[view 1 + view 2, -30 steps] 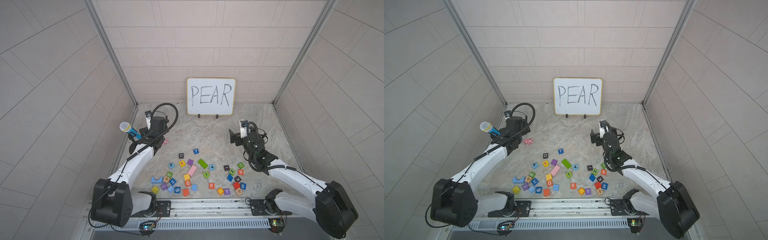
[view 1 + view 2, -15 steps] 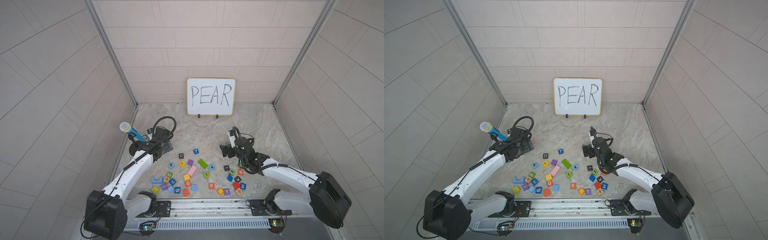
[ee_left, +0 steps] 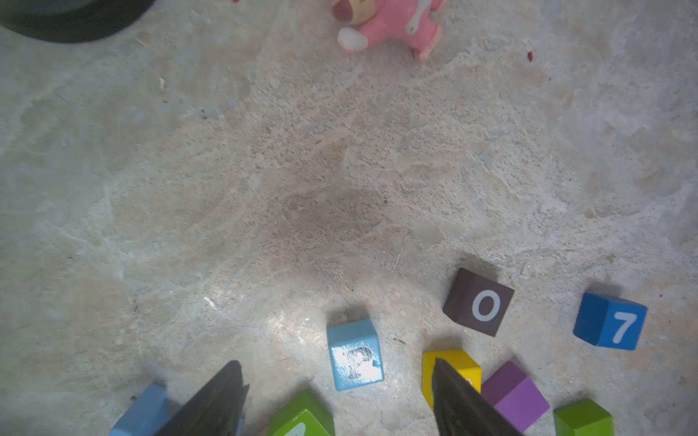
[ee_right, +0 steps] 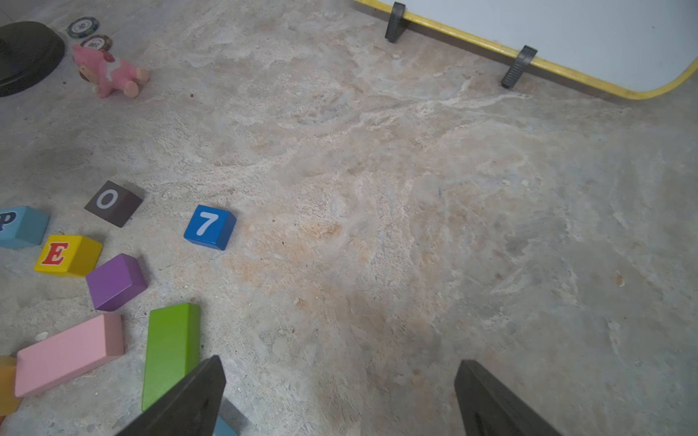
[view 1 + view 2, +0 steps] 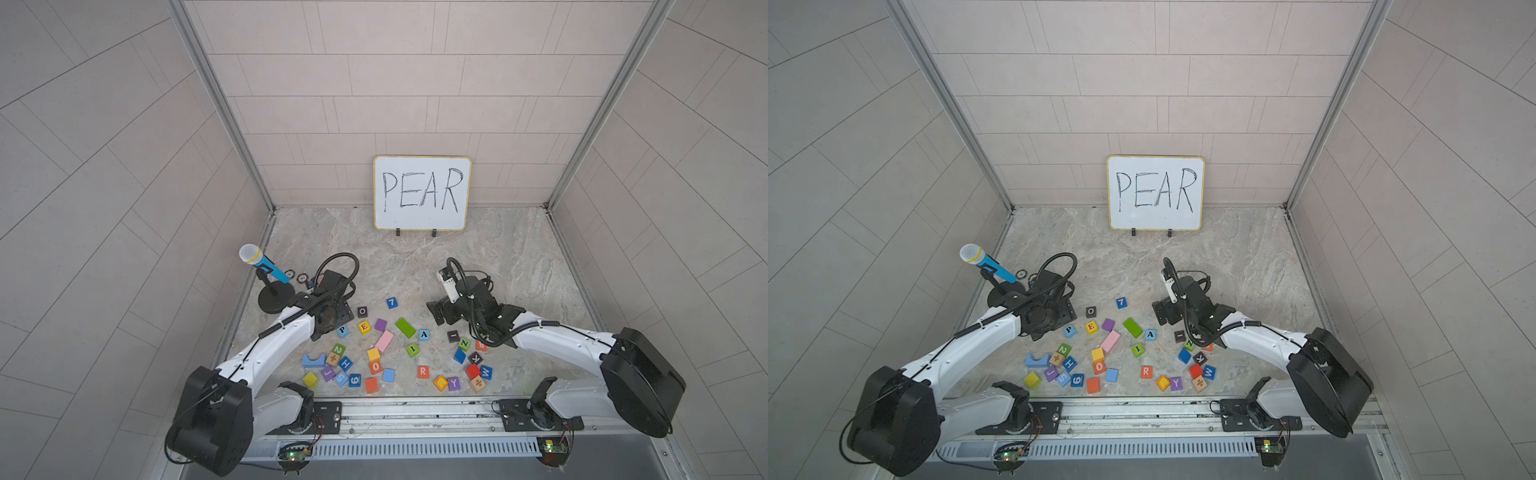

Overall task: Spell the uppercase word “pear” with letter blocks
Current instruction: Pick up the letter block from the center of the board.

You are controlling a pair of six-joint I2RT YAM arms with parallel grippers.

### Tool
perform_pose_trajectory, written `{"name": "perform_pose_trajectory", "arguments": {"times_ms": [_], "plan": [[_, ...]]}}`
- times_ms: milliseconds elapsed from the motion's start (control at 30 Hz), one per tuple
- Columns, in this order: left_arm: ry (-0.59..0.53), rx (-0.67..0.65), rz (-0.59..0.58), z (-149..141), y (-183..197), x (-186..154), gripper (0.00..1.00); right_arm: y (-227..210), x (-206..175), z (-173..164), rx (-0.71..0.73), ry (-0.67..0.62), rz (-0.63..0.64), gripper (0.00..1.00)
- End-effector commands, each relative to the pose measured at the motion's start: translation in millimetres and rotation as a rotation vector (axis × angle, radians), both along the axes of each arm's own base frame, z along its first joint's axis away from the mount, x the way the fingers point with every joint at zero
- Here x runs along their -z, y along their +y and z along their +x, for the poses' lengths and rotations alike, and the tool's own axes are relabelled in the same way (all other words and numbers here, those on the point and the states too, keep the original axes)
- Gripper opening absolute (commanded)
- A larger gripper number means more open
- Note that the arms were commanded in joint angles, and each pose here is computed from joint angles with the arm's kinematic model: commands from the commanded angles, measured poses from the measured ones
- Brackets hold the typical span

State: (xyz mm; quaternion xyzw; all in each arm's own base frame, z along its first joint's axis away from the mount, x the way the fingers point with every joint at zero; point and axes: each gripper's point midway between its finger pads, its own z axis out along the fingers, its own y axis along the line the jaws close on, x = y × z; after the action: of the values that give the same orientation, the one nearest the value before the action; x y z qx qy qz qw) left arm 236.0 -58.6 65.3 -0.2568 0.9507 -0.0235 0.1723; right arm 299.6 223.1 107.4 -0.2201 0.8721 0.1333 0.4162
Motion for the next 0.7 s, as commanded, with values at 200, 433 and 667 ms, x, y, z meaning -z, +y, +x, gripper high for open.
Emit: {"name": "perform_pose_trajectory", "arguments": {"times_ms": [200, 433, 667], "plan": [[0.036, 0.003, -0.020, -7, -8, 14, 0.74, 7, -7, -1, -0.032, -0.026, -0.008, 1.00], [0.087, 0.004, 0.032, -13, -3, 29, 0.68, 7, -3, -3, -0.035, -0.024, -0.016, 1.00], [0.121, 0.023, 0.046, -16, -9, 42, 0.58, 1, 6, -8, -0.028, -0.018, -0.025, 1.00]]}}
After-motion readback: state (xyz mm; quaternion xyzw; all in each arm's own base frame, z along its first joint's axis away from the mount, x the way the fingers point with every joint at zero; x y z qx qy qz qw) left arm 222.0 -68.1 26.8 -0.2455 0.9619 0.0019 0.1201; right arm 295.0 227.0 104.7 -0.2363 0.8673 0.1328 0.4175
